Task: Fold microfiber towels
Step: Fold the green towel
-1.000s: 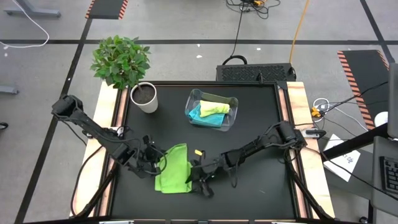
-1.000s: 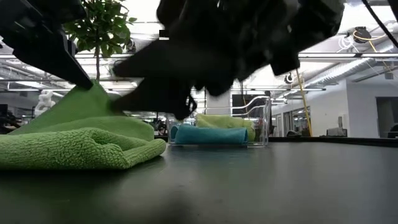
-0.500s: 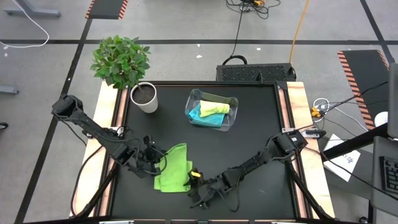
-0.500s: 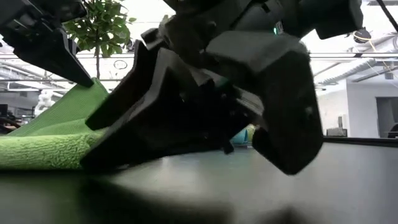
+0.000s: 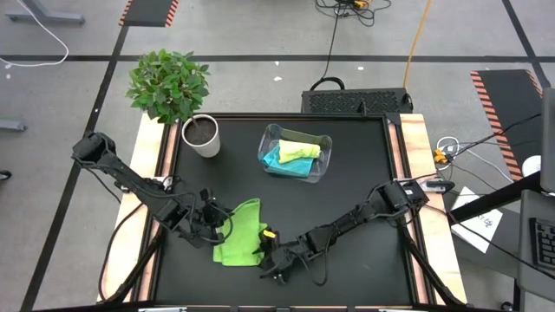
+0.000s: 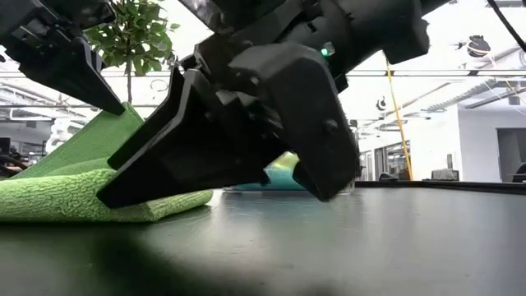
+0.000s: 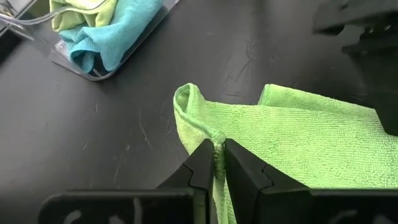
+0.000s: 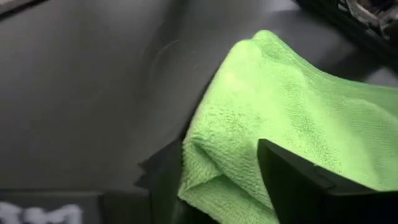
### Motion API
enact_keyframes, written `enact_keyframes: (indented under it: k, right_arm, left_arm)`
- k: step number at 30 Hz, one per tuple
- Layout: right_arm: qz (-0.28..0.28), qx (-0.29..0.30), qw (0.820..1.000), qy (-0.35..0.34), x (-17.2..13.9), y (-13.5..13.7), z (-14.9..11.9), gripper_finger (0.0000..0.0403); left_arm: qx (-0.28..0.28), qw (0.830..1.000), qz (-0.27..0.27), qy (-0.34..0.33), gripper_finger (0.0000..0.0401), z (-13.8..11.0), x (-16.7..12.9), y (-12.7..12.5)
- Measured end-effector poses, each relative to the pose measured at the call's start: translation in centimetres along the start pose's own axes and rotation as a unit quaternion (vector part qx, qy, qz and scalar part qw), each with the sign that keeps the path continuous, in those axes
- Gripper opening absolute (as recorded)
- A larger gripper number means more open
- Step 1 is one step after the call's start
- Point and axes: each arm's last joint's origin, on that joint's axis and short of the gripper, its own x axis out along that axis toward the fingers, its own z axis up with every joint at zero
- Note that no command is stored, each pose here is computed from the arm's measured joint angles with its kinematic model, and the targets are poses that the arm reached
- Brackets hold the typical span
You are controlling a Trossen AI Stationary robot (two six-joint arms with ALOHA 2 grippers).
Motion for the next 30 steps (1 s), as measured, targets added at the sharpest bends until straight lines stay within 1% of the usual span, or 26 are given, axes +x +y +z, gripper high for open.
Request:
enact_keyframes:
  k: [2,3,6,7,8,11,13,17,21,24,28,30]
  right_arm:
    - [0.012,0.021,1.000,-0.008,0.1,-0.5,0.0,0.0169]
    - [0.018,0.028,0.999,-0.011,0.2,-0.7,-0.1,0.0143]
    - [0.033,0.031,0.999,-0.014,0.2,-0.9,-0.2,0.0043]
    - [0.045,0.025,0.999,-0.014,0.2,-0.8,-0.2,0.0022]
    - [0.052,0.029,0.998,-0.015,0.3,-0.9,-0.2,0.0014]
    - [0.056,0.062,0.996,-0.006,0.3,-1.1,-0.4,0.0008]
    - [0.072,0.064,0.995,0.006,0.3,-1.1,-0.8,0.0003]
    - [0.100,0.086,0.991,0.008,0.3,-0.9,-0.8,0.0002]
    - [0.143,0.115,0.983,0.008,0.2,-0.4,-1.1,0.0001]
    - [0.151,0.121,0.981,0.008,0.0,0.1,-1.1,0.0001]
    - [0.163,0.115,0.980,0.007,-0.2,1.0,-0.9,0.0001]
    - [0.175,0.119,0.977,0.007,-0.2,1.2,-0.9,0.0001]
  left_arm:
    - [-0.001,1.000,0.000,0.000,0.0042,0.0,0.0,0.0]
    - [-0.001,1.000,0.000,0.000,0.0042,0.0,0.0,0.0]
    - [0.000,1.000,0.000,0.000,0.0042,0.0,0.0,0.0]
    - [0.000,1.000,0.000,0.000,0.0042,0.0,0.0,0.0]
    - [0.000,1.000,0.000,0.000,0.0042,0.0,0.0,0.0]
    - [0.006,1.000,0.000,0.002,0.0042,-0.1,0.0,0.0]
    - [0.012,1.000,-0.001,0.003,0.0042,-0.2,-0.1,-0.1]
    - [0.018,1.000,0.006,0.020,0.0042,-0.6,-0.2,0.1]
    - [-0.031,0.997,0.033,0.068,0.0042,-1.6,-0.4,0.8]
    - [-0.074,0.993,0.040,0.087,0.0042,-2.3,-0.2,1.1]
    - [-0.091,0.990,0.047,0.094,0.0042,-3.4,0.0,1.4]
    - [-0.098,0.988,0.060,0.099,0.0042,-4.0,0.3,1.8]
